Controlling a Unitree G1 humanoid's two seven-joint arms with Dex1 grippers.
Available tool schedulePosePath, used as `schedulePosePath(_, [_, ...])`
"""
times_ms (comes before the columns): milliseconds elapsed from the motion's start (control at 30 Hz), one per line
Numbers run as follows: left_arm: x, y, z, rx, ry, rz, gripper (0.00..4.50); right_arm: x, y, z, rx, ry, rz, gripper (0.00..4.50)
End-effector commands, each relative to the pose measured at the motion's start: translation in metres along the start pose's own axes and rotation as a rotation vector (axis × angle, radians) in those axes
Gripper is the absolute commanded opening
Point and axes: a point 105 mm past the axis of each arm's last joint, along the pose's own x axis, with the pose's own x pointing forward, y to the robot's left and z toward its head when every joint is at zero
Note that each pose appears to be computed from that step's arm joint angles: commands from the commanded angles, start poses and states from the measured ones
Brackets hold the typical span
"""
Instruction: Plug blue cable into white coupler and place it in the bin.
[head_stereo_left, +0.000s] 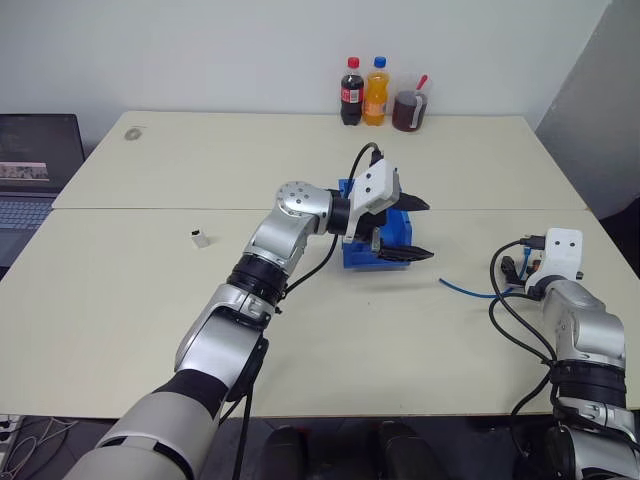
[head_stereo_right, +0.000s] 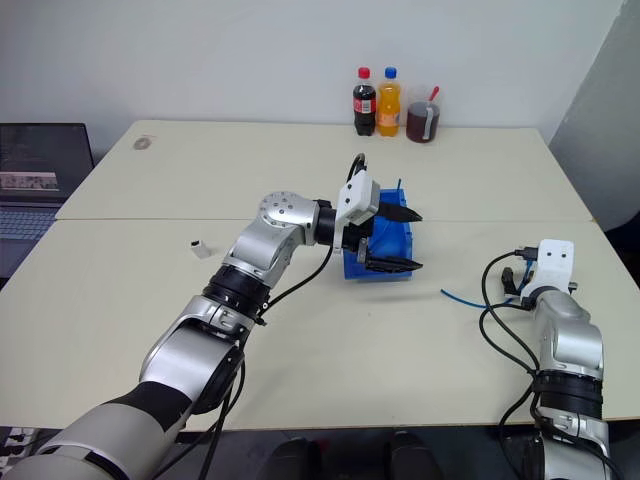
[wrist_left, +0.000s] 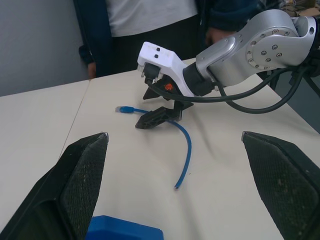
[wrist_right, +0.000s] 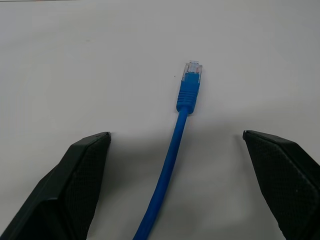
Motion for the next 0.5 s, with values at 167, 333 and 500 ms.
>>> schedulePosePath(167, [-0.0031,-0.0003,0.0139,0.037,-0.029,-0.005,4.5,-0.0019,0.0041,0.0074,0.042,-0.024,0.042,3.01])
schedulePosePath(333, [-0.0012,-0.0005,0.0162,0.041,-0.032,-0.013,4.5,-0.0039,0.0102,0.0054,0.004,-0.021,0.067,1.66])
schedulePosePath(500, [-0.0002,-0.0055,0.0149,0.052,-0.024,-0.033,4.5,-0.0046,0.0093,0.0026,-0.012,-0.018,0.065,0.38])
